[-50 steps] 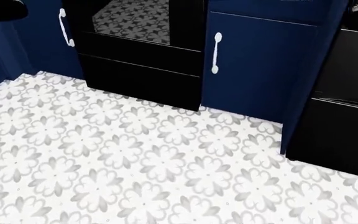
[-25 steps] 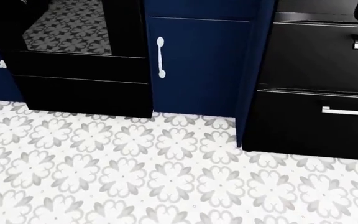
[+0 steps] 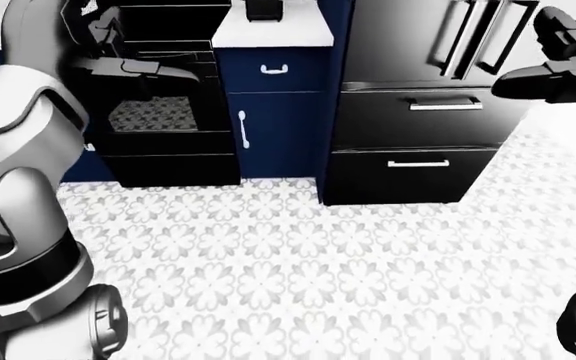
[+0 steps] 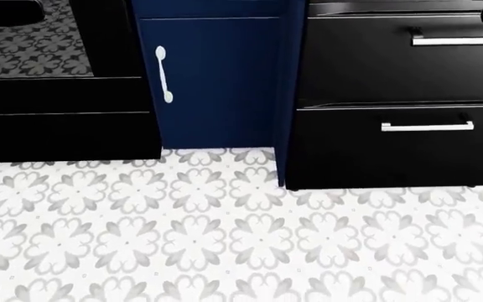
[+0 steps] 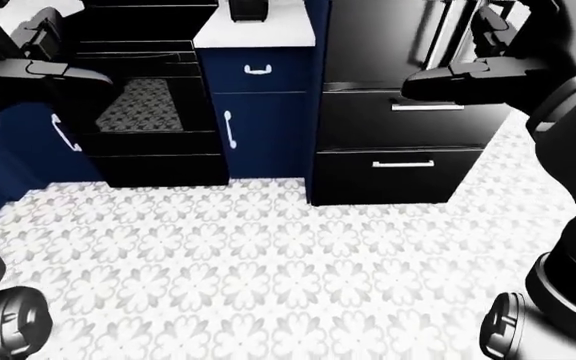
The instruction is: Navigate to the stove.
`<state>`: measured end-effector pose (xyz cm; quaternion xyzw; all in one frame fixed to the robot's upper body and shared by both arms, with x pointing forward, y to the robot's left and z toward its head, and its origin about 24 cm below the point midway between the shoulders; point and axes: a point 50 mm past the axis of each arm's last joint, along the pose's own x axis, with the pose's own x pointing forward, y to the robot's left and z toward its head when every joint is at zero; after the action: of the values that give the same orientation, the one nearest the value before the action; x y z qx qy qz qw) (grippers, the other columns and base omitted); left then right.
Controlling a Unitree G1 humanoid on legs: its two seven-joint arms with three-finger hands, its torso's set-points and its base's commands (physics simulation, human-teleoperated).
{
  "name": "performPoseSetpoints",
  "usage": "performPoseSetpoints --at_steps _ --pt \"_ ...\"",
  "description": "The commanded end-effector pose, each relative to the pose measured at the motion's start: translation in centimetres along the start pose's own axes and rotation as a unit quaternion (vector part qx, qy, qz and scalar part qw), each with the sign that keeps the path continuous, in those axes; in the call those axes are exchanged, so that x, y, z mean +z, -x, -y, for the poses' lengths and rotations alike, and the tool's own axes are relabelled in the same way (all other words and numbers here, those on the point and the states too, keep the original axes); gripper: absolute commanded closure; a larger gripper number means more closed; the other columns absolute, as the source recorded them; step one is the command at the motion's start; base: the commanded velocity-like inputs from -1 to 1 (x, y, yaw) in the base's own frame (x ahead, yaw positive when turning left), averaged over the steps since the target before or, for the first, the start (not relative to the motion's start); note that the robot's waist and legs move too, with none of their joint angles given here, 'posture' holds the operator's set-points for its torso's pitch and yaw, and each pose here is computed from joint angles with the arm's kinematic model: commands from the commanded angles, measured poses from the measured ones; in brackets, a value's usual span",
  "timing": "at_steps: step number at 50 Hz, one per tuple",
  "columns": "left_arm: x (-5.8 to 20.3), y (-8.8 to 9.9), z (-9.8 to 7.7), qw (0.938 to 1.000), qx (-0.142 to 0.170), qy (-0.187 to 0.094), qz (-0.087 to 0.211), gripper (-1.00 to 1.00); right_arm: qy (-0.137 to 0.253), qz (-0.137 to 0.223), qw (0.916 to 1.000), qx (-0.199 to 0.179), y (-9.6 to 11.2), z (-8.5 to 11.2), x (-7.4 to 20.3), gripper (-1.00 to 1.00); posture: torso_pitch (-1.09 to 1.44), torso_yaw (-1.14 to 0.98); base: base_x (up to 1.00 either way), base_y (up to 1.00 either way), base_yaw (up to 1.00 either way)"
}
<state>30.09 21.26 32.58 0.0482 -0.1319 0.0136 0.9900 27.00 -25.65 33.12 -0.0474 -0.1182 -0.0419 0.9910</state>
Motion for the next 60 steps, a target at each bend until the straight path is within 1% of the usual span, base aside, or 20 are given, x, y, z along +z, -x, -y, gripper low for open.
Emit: performPoseSetpoints --at_steps 1,12,20,37,60 --pt "1.33 0.25 -0.57 0.9993 0.016 -0.003 0.032 -1.00 0.002 0.035 0.9994 0.004 0.30 -0.13 1.42 -1.00 0.00 0.00 0.00 0.00 0.00" --pt "1.43 0.30 -0.63 0.9993 0.017 -0.002 0.033 -1.00 -0.008 0.042 0.9991 0.004 0.31 0.03 1.66 -1.00 0.00 0.00 0.00 0.00 0.00" --pt "1.44 0.19 -0.72 0.9993 0.018 -0.002 0.033 -1.00 -0.004 0.048 0.9988 -0.005 0.29 0.27 1.85 -1.00 0.00 0.00 0.00 0.04 0.00" --pt "1.31 0.09 -0.74 0.9993 0.018 -0.001 0.033 -1.00 0.001 0.045 0.9989 -0.008 0.14 0.20 1.48 -1.00 0.00 0.00 0.00 0.13 0.00" --pt "1.28 0.14 -0.72 0.9993 0.018 -0.001 0.032 -1.00 -0.002 0.041 0.9991 -0.012 0.17 0.45 1.43 -1.00 0.00 0.00 0.00 0.26 0.00"
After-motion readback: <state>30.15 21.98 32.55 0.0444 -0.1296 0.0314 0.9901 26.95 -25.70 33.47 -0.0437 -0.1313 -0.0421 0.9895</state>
